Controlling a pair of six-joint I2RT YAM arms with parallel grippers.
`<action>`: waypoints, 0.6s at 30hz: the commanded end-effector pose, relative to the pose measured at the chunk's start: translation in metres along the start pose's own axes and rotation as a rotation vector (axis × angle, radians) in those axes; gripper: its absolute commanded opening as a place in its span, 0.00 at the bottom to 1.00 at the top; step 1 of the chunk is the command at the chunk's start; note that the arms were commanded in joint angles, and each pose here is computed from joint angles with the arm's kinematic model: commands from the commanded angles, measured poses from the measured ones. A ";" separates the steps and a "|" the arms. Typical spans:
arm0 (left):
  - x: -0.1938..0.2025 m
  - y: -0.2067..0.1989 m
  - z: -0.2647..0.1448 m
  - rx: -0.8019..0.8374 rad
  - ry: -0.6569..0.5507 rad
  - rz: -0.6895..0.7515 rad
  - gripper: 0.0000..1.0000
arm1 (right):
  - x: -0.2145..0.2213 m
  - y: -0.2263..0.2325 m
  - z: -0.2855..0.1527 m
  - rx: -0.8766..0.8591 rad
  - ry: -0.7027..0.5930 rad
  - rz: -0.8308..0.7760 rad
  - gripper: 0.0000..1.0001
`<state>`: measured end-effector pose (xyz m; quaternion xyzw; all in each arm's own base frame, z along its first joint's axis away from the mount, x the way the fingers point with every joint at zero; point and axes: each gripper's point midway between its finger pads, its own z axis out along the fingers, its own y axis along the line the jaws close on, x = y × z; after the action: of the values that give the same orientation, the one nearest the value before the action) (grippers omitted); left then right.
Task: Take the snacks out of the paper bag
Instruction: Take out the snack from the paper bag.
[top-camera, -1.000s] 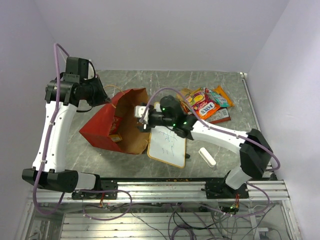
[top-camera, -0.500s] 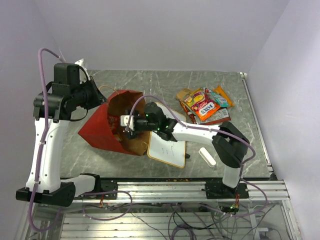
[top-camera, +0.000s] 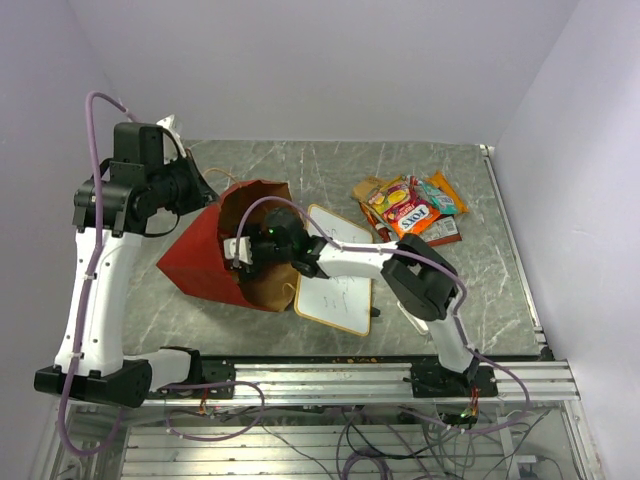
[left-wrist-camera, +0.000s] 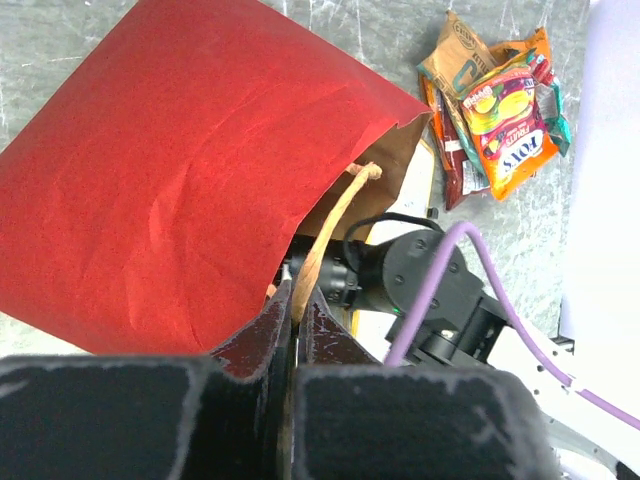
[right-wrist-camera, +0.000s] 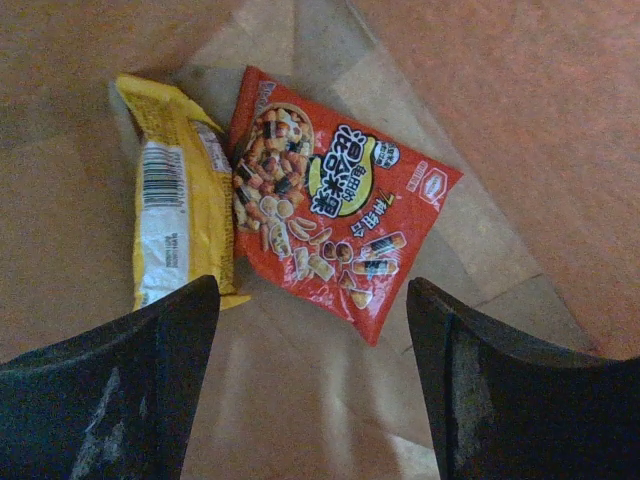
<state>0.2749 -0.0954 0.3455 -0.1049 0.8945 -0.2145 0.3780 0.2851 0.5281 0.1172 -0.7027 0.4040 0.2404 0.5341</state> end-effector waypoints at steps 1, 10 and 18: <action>-0.005 -0.013 0.003 0.070 -0.011 0.013 0.07 | 0.013 -0.001 0.018 -0.023 0.005 -0.058 0.76; -0.007 -0.031 0.007 0.157 -0.003 -0.046 0.07 | 0.037 -0.012 0.046 -0.014 0.077 -0.032 0.82; 0.005 -0.030 -0.002 0.133 0.108 -0.001 0.07 | 0.031 -0.002 0.081 0.032 0.060 0.024 0.85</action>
<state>0.2826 -0.1160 0.3450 -0.0979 0.8954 -0.2632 0.3456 0.3158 0.5702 0.0693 -0.7129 0.4256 0.2222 0.5111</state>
